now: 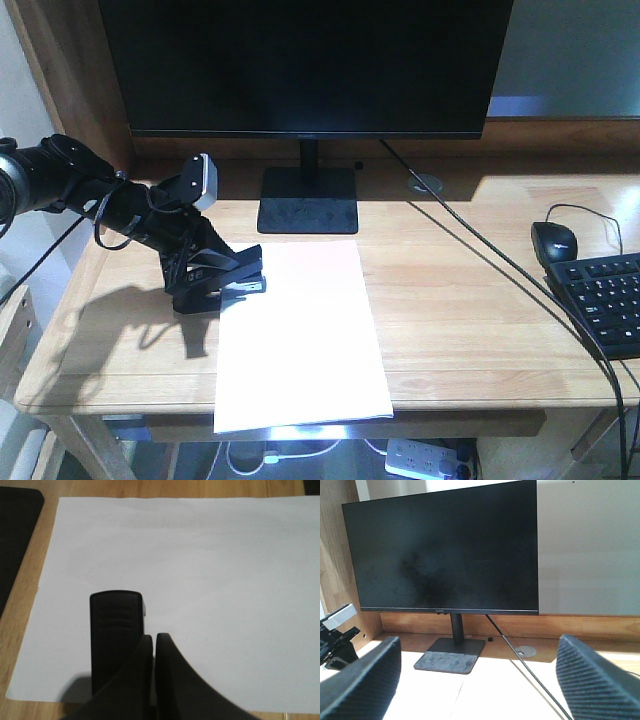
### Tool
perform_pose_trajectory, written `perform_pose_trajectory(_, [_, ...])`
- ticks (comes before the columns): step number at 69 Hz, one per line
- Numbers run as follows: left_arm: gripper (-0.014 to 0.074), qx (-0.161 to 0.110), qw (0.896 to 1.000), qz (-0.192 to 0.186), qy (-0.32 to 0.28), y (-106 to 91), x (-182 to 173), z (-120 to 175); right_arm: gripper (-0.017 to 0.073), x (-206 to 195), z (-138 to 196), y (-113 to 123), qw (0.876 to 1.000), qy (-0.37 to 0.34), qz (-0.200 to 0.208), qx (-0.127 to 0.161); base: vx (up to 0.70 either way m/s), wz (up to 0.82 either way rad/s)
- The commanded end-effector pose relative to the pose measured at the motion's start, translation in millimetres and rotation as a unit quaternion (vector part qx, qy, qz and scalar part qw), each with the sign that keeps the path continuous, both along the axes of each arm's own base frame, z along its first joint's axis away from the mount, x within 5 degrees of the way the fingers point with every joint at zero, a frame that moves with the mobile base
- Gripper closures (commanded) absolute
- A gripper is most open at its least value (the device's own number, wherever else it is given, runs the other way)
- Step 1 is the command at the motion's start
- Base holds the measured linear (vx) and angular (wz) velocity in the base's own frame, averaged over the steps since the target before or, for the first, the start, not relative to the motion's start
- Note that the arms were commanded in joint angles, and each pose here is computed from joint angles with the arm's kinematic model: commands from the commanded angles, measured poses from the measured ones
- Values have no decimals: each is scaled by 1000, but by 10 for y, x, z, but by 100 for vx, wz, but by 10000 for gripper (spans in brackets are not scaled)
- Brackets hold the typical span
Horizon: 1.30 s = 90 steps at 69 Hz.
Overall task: Grab stapler and paper to desk for stapling
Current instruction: 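Slide the stapler with the left gripper onto the paper edge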
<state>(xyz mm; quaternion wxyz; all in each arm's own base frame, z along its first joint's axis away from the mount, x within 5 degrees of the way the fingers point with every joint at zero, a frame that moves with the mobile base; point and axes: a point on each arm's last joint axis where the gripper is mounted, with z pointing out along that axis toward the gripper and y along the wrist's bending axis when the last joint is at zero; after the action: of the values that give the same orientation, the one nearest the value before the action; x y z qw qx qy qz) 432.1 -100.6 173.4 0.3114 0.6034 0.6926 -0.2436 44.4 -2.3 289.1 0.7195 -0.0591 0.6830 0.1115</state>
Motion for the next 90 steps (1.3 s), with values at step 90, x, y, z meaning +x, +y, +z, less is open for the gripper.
perform_pose_trajectory(90, [600, -43, 998, 55, -1, -183, 155, -141, -31, -13, 110, 21, 999, -29, 12, -9, 0, 0])
